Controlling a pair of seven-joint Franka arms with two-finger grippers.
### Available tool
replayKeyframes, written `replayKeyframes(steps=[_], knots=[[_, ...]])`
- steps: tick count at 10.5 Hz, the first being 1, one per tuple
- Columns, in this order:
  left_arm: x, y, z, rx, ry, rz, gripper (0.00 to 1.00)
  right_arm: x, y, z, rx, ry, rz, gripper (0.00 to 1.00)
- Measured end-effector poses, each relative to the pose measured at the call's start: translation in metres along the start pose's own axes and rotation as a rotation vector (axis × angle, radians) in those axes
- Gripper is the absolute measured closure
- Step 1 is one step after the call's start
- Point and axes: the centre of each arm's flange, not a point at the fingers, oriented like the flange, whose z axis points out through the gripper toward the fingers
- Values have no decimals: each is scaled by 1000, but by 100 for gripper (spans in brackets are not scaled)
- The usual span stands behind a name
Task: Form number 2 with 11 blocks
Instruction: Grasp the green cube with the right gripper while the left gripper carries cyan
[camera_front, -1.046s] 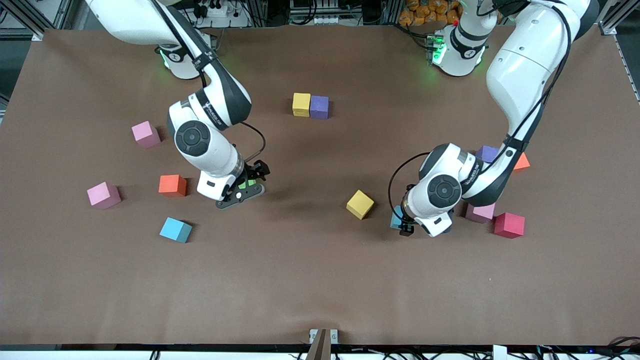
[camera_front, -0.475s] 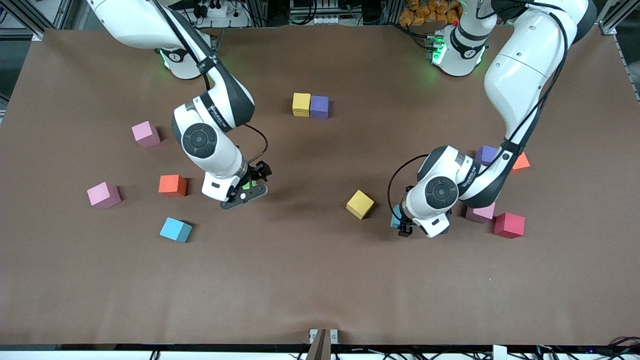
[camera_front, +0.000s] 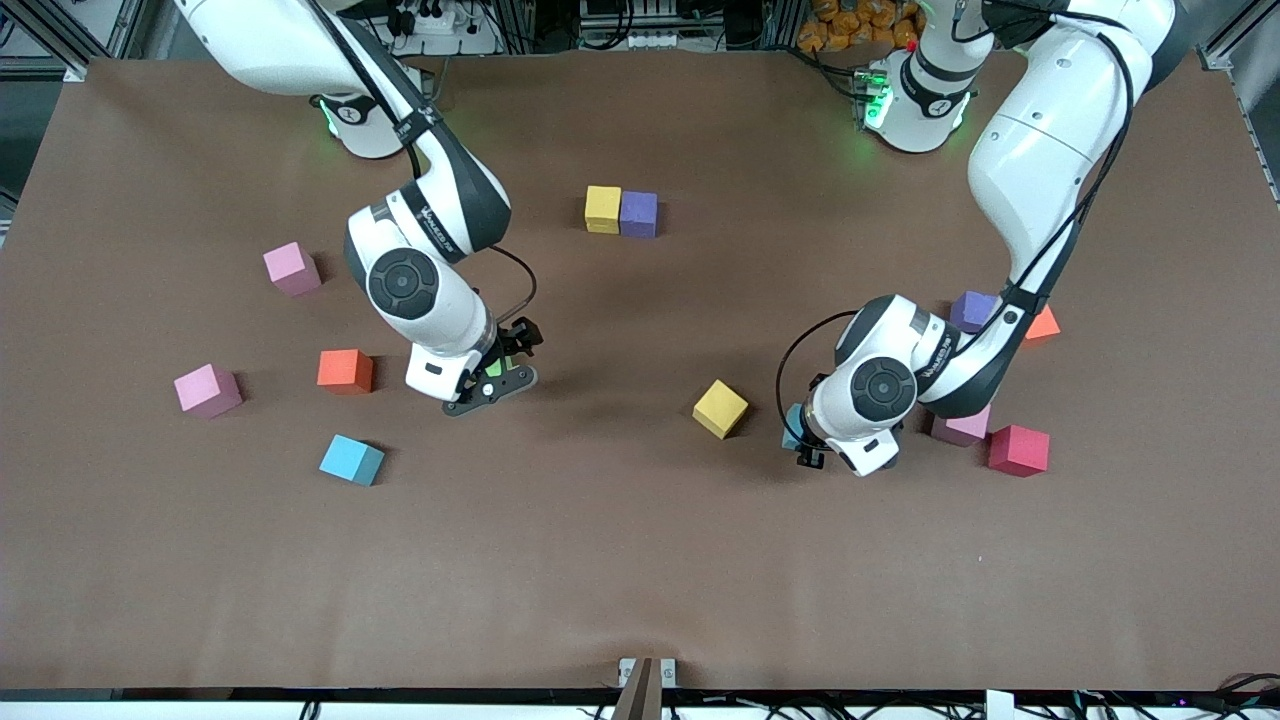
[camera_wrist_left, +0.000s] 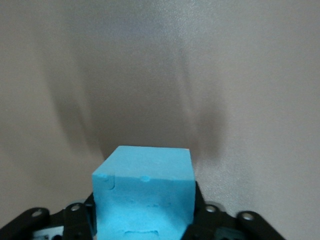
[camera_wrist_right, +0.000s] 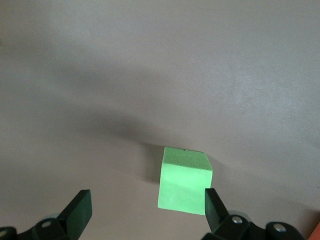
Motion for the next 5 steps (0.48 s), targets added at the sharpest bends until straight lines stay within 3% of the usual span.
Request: replayKeyframes(steps=[5], knots=[[-5,-5,-13,20,11,-23,39,3,3,-15,-2,24,3,0]])
